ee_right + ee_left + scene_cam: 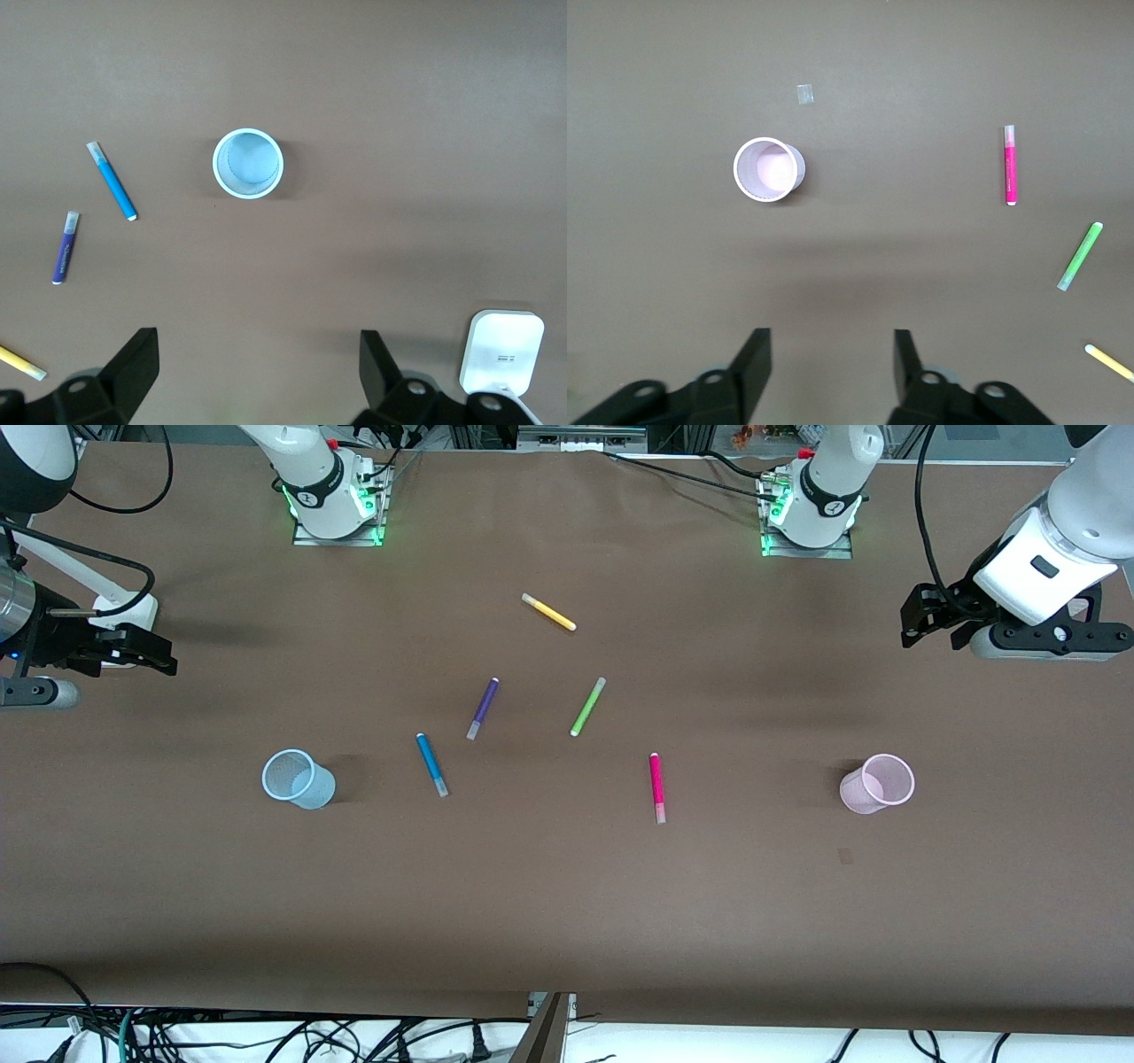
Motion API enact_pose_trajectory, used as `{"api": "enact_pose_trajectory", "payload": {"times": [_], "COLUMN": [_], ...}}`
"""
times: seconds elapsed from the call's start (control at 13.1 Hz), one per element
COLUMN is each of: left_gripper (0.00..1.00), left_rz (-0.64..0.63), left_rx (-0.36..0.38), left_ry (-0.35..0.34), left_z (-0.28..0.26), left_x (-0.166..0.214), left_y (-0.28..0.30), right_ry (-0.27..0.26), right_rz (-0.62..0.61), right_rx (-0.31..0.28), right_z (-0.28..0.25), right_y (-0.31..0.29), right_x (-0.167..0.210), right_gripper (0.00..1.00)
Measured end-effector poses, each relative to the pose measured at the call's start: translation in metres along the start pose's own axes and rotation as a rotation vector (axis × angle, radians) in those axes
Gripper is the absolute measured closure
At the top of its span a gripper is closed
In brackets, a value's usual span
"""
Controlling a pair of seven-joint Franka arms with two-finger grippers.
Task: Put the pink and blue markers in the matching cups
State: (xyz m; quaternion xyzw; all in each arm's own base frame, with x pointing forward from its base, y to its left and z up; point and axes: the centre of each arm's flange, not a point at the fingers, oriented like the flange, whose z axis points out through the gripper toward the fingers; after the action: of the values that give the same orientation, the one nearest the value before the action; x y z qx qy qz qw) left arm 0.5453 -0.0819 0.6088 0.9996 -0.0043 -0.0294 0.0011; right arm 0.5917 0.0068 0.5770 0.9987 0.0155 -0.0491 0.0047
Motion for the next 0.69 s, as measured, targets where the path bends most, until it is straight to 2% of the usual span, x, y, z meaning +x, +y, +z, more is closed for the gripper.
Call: {"api": "enact_pose_trajectory", "payload": {"times": [0.23,0.46,0.69], "left_gripper": [0.01,0.00,0.00], "left_rz": [-0.001,-0.001,0.003], "left_rx": [0.000,0.000,-0.002], "left_ry": [-0.001,-0.002,0.003], "left_z": [0.001,0.001,0.004], "left_x": [0.000,0.001,0.002], "left_y": [0.000,0.000,0.010], "right_ry": [0.000,0.003,-0.028], "right_rz": [0.000,-0.026,-0.103], "right_rx": [0.000,0.003,0.006], "right_z": [0.000,0.006,0.043], "right_y": [0.000,-0.016,-0.063], "right_x": [0.000,0.005,0.027], "right_gripper": [0.00,0.00,0.00]}}
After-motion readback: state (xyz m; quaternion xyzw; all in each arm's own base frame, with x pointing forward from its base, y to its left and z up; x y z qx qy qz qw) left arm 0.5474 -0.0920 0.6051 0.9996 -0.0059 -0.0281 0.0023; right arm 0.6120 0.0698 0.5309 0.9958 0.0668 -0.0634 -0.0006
